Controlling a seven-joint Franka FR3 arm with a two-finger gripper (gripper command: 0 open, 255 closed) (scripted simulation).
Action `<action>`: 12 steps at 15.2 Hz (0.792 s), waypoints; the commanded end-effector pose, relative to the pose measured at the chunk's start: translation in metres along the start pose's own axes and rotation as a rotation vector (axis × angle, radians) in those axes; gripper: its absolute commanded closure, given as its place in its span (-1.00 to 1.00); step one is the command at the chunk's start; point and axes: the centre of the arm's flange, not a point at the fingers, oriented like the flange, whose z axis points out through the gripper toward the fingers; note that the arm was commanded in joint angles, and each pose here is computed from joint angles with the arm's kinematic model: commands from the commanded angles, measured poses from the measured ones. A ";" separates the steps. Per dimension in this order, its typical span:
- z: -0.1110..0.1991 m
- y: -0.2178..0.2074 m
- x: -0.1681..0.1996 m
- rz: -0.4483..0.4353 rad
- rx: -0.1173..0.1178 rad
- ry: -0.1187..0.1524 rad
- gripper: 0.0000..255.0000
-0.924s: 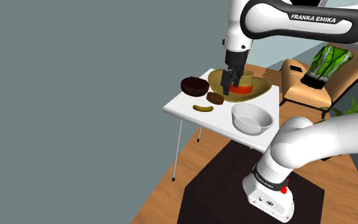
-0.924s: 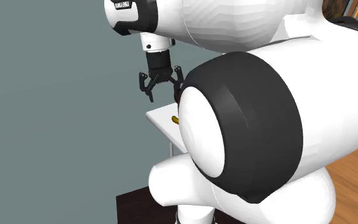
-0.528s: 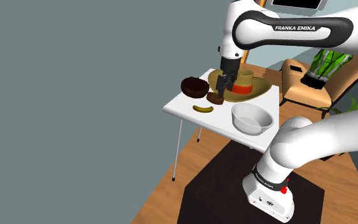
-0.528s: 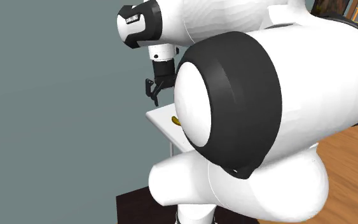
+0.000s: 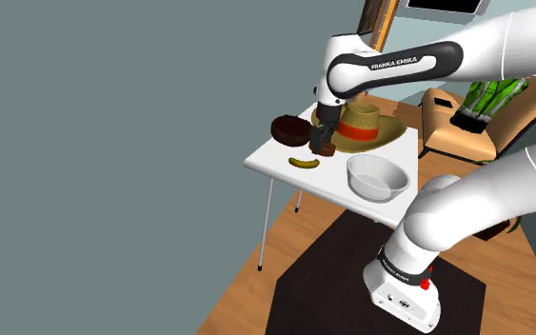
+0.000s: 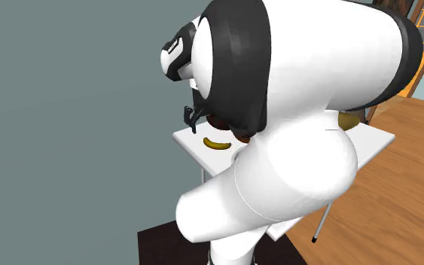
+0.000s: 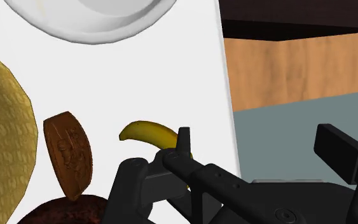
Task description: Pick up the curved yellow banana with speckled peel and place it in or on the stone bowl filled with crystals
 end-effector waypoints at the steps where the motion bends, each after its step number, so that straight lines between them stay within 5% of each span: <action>1: 0.015 0.014 0.015 -0.013 0.005 0.017 -1.00; 12: 0.103 0.072 0.092 -0.073 0.034 0.087 -1.00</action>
